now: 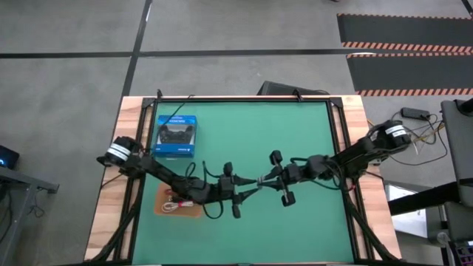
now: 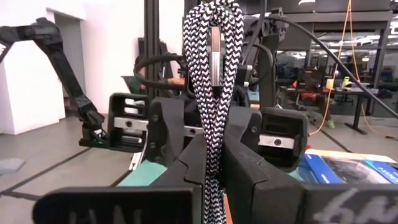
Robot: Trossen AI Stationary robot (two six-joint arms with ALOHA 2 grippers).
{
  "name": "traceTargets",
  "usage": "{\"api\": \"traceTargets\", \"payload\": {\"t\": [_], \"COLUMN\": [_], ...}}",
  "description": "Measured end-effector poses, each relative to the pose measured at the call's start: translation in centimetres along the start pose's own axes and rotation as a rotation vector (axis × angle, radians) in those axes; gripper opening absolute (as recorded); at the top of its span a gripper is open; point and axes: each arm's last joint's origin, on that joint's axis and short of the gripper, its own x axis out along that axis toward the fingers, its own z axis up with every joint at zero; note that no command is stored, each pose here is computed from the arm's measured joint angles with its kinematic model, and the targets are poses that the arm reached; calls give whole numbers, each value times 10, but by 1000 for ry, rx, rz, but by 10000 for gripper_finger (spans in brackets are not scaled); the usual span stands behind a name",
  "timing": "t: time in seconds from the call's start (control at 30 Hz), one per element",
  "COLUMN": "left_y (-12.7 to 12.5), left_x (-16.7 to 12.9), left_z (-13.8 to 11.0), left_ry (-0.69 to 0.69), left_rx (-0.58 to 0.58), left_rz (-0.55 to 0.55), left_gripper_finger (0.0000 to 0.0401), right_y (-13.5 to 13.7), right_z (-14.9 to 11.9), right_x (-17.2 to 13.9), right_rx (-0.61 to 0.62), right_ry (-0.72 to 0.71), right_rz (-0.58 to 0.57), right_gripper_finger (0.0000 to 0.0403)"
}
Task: Pick and place USB-C Cables
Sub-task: Put the black white charger cable into the orange bin
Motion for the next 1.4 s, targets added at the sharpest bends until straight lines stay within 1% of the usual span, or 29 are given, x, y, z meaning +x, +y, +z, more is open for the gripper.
{"api": "traceTargets", "payload": {"t": [0.47, 0.57, 0.83, 0.97, 1.1, 1.4], "left_y": [-1, 0, 2, 2, 3, 3], "left_x": [12, 12, 12, 13, 13, 13], "left_z": [4, 3, 2, 2, 2, 2], "left_ry": [-18, -16, -4, -3, -3, -1], "left_rx": [-9, -8, 2, 2, 3, 6], "left_rz": [15, 15, 21, 23, 24, 26], "left_gripper_finger": [110, 90, 16, 9, 9, 9], "right_y": [0, 0, 0, 0, 0, 0], "right_z": [4, 3, 3, 3, 3, 6], "right_x": [3, 3, 3, 3, 3, 2], "right_rx": [0, 0, 1, 4, 26, 49], "right_ry": [-25, -24, -22, -23, -22, -29], "right_rz": [15, 16, 18, 18, 14, 14], "right_gripper_finger": [22, 22, 22, 25, 46, 142]}}
